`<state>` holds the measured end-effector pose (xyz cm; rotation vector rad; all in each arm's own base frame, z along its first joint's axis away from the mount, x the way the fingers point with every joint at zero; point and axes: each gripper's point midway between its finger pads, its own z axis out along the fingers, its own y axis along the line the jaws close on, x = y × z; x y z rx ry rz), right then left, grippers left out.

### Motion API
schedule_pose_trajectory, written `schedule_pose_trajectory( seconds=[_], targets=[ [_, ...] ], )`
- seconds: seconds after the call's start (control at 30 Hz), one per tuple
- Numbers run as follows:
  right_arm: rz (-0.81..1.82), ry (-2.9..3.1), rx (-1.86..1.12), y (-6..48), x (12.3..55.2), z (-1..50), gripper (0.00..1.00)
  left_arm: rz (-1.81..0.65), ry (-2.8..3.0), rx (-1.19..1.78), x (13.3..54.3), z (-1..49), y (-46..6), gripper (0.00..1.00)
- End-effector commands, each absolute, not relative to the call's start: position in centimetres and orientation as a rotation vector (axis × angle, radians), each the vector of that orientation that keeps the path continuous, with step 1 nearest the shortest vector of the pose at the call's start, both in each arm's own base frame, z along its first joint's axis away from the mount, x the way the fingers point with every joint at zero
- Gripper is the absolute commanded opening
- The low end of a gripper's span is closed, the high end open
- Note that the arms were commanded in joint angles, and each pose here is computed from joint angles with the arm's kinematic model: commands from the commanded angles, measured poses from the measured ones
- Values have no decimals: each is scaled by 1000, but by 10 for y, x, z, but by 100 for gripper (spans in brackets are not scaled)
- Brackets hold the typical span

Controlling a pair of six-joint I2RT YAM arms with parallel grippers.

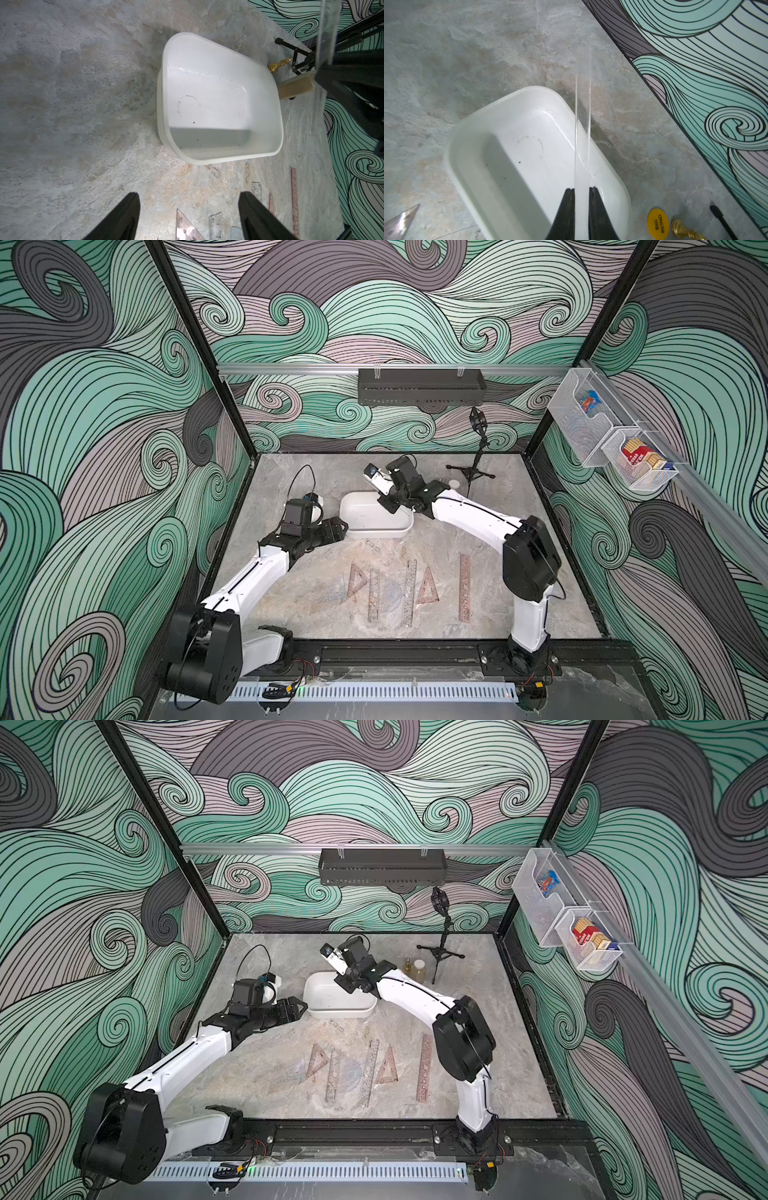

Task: Put the scattered rulers into the storage box
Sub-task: Place the ruler in the storage box.

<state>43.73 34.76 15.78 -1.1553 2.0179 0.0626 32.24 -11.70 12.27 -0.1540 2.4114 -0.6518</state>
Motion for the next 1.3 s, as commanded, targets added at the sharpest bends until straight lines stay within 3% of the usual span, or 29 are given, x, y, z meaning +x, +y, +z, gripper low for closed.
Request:
schedule_pose_trajectory(
  seconds=[0.0,0.53,1.03,1.27],
  targets=[
    [-19,1945,-1333,360,444,137,0,-638,2402,-132,322,127,-117,79],
    [-172,1905,-1573,370,460,59,0,-575,2415,-173,329,123,-108,79],
    [-238,1899,-1538,372,477,45,9,-555,2411,-184,329,124,-104,79],
    [-241,1889,-1523,374,482,47,18,-553,2411,-186,329,124,-104,79]
  ],
)
